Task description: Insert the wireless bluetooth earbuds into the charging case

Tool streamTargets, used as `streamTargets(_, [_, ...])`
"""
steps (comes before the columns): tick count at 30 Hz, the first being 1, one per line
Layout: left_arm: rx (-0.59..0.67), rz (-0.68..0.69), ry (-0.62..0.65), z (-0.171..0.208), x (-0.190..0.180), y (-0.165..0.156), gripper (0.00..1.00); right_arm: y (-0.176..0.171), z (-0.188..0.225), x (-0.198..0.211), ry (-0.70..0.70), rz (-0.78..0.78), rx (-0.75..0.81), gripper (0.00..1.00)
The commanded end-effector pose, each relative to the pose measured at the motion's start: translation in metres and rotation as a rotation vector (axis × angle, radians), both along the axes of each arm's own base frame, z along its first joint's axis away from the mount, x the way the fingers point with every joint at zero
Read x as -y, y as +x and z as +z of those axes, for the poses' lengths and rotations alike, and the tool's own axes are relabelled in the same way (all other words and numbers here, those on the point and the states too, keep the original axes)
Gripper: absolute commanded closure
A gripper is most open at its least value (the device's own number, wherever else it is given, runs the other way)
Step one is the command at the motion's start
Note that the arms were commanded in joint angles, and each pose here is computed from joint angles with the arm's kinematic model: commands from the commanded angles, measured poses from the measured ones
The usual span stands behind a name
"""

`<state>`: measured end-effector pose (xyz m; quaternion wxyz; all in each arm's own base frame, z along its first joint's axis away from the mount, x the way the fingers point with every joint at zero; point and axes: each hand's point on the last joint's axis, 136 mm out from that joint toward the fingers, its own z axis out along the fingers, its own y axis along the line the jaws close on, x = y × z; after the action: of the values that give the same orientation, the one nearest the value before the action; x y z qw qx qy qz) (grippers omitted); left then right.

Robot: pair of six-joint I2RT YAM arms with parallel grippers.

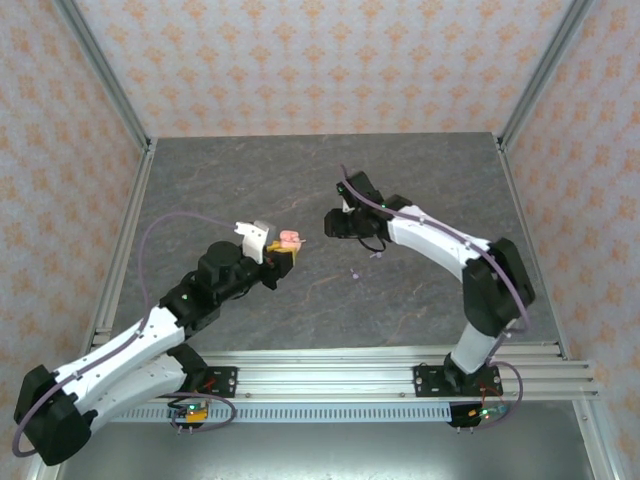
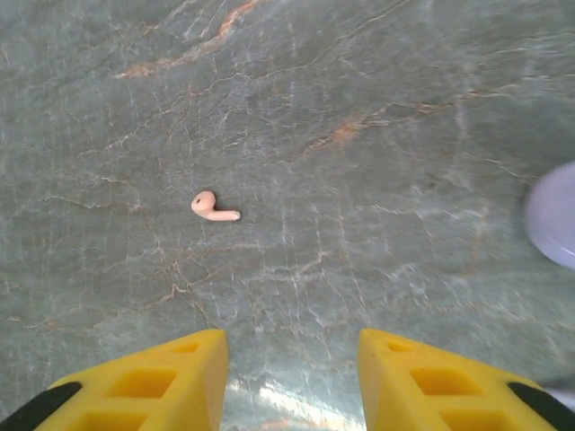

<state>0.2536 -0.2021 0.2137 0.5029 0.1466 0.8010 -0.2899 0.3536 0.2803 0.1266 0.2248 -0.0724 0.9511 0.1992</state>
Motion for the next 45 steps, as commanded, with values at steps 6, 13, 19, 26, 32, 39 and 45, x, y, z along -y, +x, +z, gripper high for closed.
streamTargets(6, [-0.018, 0.033, 0.063, -0.003, -0.019, -0.014, 0.74, 0.021, -0.029, -0.041, 0.026, 0.108, -0.073, 0.69])
streamTargets(13, [-0.014, 0.035, 0.052, 0.001, -0.021, -0.017, 0.74, 0.031, -0.059, -0.062, 0.007, 0.148, -0.149, 0.79])
streamTargets(19, [-0.011, 0.035, 0.054, 0.003, -0.022, -0.018, 0.73, 0.036, -0.076, -0.076, -0.011, 0.167, -0.189, 0.86])
streamTargets(26, [-0.006, 0.041, 0.055, 0.004, -0.024, -0.019, 0.73, 0.038, -0.09, -0.083, -0.045, 0.164, -0.215, 0.88])
streamTargets(32, [-0.005, 0.044, 0.052, 0.004, -0.025, -0.02, 0.73, 0.036, -0.098, -0.081, -0.075, 0.165, -0.229, 0.88])
streamTargets(39, [-0.005, 0.046, 0.052, 0.002, -0.026, -0.02, 0.73, 0.023, -0.105, -0.08, -0.094, 0.183, -0.263, 0.88])
streamTargets(45, [-0.006, 0.048, 0.048, 0.002, -0.026, -0.02, 0.73, 0.011, -0.104, -0.082, -0.099, 0.215, -0.273, 0.87])
